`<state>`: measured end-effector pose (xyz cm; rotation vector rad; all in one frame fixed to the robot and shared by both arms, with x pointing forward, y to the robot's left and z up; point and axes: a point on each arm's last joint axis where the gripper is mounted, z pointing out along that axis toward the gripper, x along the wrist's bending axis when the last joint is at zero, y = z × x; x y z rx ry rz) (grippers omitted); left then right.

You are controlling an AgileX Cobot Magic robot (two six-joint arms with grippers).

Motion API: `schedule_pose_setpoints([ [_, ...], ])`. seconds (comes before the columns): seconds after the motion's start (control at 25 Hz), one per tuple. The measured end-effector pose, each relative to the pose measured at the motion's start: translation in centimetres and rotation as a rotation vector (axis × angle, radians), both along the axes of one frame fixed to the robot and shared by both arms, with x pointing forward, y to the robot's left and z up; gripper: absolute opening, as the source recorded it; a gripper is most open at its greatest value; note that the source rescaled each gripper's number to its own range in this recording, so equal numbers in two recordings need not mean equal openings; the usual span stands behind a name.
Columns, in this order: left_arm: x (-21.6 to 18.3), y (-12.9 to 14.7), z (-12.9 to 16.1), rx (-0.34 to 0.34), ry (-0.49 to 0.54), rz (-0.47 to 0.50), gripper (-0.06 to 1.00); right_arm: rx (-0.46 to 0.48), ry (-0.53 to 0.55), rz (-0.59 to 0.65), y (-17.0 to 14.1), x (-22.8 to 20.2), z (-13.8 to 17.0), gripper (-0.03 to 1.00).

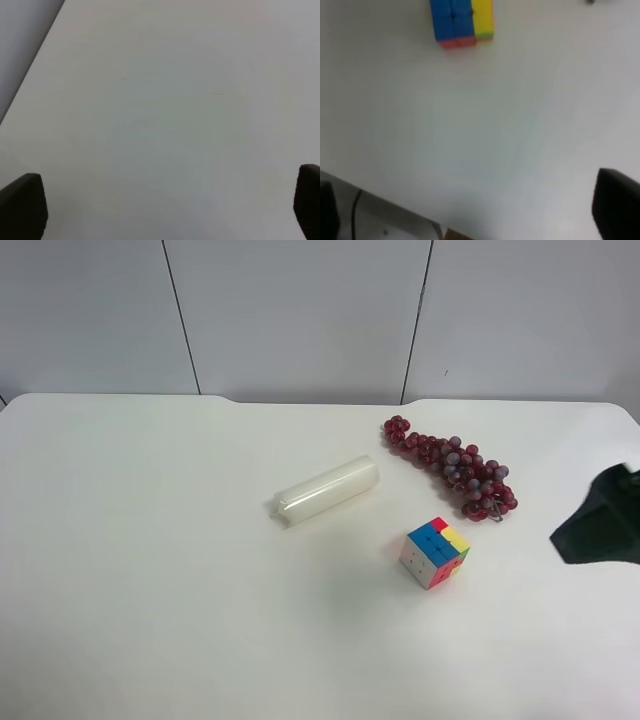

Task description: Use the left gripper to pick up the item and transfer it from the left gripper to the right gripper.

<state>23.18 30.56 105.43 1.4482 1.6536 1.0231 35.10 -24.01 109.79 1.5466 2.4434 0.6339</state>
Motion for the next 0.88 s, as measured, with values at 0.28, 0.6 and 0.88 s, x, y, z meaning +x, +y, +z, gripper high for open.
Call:
schedule_pose_setpoints([
  [0.28,0.0,0.0,0.0,0.0,0.0,0.0,1.0,0.151,-0.337,-0.023,-3.5,-7.5,3.2,1.0],
  [0.6,0.0,0.0,0.0,0.0,0.0,0.0,1.0,0.229,-0.5,-0.034,-5.6,-12.2,-0.5,1.0],
  [0.88,0.0,0.0,0.0,0.0,0.0,0.0,1.0,0.248,-0.615,-0.037,-6.3,-13.1,-2.8,1.0],
])
